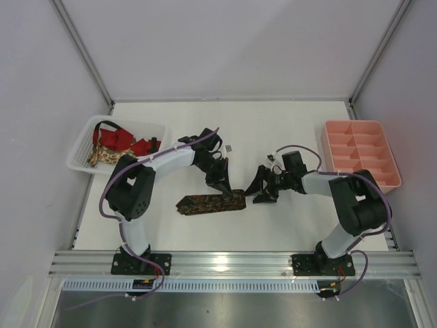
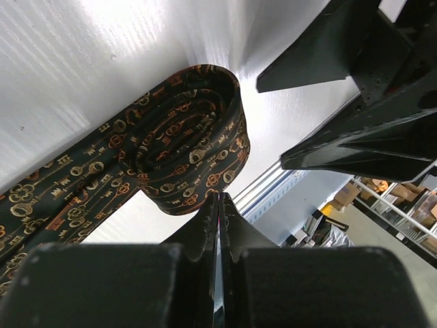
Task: Roll the ties
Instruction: Roll the tie
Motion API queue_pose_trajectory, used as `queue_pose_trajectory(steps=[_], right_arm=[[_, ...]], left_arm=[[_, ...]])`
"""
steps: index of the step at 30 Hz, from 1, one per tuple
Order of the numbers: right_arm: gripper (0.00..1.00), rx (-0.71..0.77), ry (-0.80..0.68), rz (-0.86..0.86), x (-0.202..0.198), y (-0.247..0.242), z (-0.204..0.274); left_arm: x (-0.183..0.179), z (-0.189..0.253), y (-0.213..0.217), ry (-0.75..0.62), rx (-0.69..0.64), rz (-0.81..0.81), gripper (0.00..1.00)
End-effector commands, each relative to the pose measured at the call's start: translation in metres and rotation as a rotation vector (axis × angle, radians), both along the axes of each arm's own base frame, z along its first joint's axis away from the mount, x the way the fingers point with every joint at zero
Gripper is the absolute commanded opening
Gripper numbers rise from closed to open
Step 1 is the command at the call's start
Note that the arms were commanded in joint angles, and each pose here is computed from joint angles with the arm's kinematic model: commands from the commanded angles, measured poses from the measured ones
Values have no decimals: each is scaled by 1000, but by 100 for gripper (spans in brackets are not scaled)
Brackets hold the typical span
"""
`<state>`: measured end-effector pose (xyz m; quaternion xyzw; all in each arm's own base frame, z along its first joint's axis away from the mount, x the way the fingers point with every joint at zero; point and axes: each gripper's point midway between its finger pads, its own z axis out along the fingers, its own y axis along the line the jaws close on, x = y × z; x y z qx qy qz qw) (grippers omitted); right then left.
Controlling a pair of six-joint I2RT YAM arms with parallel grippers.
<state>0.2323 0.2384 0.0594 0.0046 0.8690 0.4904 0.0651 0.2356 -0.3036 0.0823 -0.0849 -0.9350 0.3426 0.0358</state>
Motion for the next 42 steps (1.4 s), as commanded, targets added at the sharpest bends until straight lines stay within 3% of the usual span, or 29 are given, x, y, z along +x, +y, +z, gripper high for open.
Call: queue_pose_trajectory(steps=[1, 28, 33, 42], right_arm=[[76, 65, -43, 47, 10, 18, 7], [68, 124, 105, 93, -5, 52, -28], [57, 118, 141, 77, -7, 56, -29], [24, 35, 151, 63, -3, 62, -19]], left_arm=[[4, -7, 5, -9, 11, -7, 4], [-1, -46, 30, 40, 76, 9, 2], [-1, -47, 31, 39, 78, 8, 2], [-6, -53, 29, 60, 64, 9, 2]])
